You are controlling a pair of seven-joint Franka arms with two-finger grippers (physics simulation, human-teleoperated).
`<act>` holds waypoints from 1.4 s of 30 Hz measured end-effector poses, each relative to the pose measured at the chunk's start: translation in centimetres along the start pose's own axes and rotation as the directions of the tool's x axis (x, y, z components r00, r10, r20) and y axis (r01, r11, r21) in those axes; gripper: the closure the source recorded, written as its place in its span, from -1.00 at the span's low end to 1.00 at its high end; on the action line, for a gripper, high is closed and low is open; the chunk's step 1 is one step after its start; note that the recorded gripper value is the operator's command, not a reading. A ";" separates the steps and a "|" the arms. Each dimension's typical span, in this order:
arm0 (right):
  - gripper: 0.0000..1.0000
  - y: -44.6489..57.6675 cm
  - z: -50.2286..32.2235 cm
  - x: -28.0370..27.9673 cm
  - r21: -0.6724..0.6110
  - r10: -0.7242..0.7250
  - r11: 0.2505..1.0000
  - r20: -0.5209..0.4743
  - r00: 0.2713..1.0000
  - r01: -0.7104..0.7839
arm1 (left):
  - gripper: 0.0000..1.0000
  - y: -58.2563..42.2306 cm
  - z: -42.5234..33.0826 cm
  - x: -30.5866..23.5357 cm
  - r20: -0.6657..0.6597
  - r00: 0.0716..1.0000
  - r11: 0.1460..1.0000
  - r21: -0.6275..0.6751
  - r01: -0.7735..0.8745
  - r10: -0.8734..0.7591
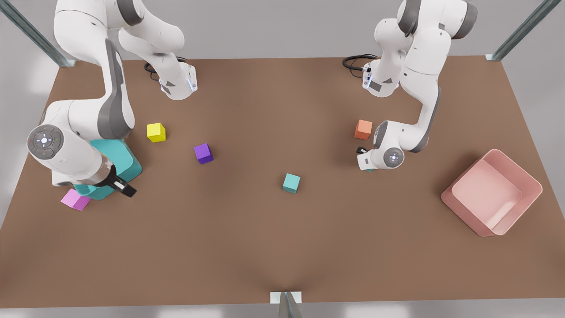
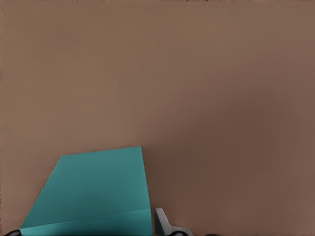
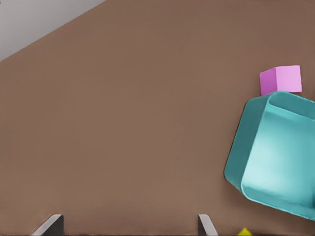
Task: Stack the two blue cubes on top of each other
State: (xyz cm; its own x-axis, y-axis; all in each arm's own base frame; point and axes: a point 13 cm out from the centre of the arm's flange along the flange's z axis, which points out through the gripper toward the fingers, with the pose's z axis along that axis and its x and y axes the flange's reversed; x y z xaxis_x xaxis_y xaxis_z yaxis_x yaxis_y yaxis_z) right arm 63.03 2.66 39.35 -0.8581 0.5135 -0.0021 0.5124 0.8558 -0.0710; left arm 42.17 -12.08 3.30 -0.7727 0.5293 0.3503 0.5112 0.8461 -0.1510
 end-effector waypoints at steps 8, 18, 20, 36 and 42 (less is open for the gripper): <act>-1.00 -2.4 0.9 2.9 -0.015 -0.238 0.971 -0.020 0.971 0.238 | -0.07 0.3 -6.9 -2.6 0.109 0.994 0.999 -0.047 0.015 -0.010; -1.00 -1.8 1.8 2.6 -0.035 -0.423 0.906 -0.020 0.906 0.422 | -0.07 -20.8 -17.1 -21.5 0.189 0.981 0.998 -0.054 -0.025 0.035; -1.00 -1.7 1.9 2.6 -0.037 -0.448 0.894 -0.021 0.894 0.447 | -0.07 -22.8 -17.1 -22.6 0.188 0.982 0.999 -0.028 0.030 -0.024; -1.00 -1.1 -1.1 1.6 -0.040 -0.564 0.824 0.024 0.825 0.565 | -0.10 -26.4 -13.8 -22.6 0.094 0.904 0.909 0.057 0.414 -0.418; -1.00 -0.9 -1.4 0.8 -0.037 -0.586 0.809 0.001 0.810 0.586 | -1.00 -26.0 -13.7 -23.2 0.099 0.860 0.865 0.078 0.495 -0.501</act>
State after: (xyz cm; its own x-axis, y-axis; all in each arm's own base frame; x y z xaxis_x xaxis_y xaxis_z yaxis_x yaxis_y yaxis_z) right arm 61.95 2.33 40.80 -0.9955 -0.0859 0.0392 -0.0868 0.9960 -0.0218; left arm 51.95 -47.26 11.75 -0.9577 0.0373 0.2854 0.0301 0.9991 -0.0295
